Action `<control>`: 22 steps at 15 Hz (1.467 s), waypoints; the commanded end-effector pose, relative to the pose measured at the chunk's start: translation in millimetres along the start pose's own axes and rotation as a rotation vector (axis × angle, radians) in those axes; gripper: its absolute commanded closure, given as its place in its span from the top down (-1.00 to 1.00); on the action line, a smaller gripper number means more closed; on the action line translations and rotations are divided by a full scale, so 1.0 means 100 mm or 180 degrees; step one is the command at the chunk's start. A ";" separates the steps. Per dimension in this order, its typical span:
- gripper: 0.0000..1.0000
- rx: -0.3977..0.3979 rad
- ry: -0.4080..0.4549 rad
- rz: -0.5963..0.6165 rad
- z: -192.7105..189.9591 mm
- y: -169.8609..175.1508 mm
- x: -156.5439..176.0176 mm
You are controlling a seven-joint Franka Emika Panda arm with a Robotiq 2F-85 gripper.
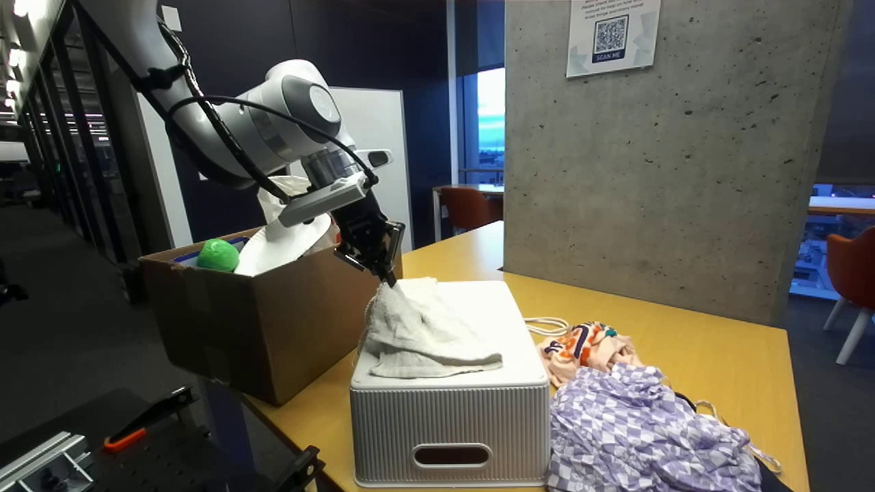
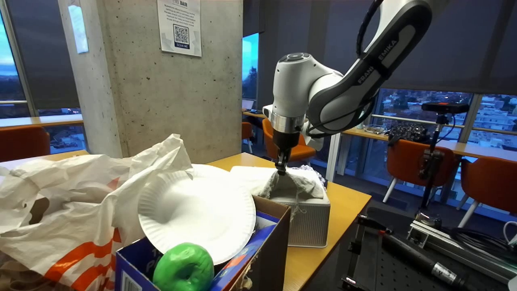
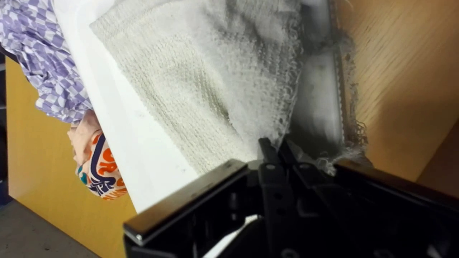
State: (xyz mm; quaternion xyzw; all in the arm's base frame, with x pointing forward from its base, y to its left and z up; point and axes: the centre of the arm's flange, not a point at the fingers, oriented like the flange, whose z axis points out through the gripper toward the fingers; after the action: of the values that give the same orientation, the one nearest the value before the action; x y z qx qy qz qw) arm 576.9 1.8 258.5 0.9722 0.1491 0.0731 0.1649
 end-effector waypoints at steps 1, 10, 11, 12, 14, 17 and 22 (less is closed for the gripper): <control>-0.98 0.0169 0.0102 -0.0035 -0.20 -0.11 0.07; -0.14 0.0293 0.0016 -0.0018 -0.11 -0.20 0.04; 0.03 0.0311 -0.0027 -0.0027 -0.07 -0.20 0.01; 0.16 0.0314 -0.0097 -0.0024 0.02 -0.19 -0.03; 0.45 0.0349 -0.0200 -0.0051 0.12 -0.25 -0.09; 0.88 0.0323 -0.0283 -0.0186 0.16 -0.38 -0.18; 1.00 -0.0262 -0.0579 -0.0239 -0.25 -0.19 -0.65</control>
State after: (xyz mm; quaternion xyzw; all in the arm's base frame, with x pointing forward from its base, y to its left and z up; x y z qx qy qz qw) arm 541.9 20.3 228.7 0.9712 0.1730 -0.0007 0.1640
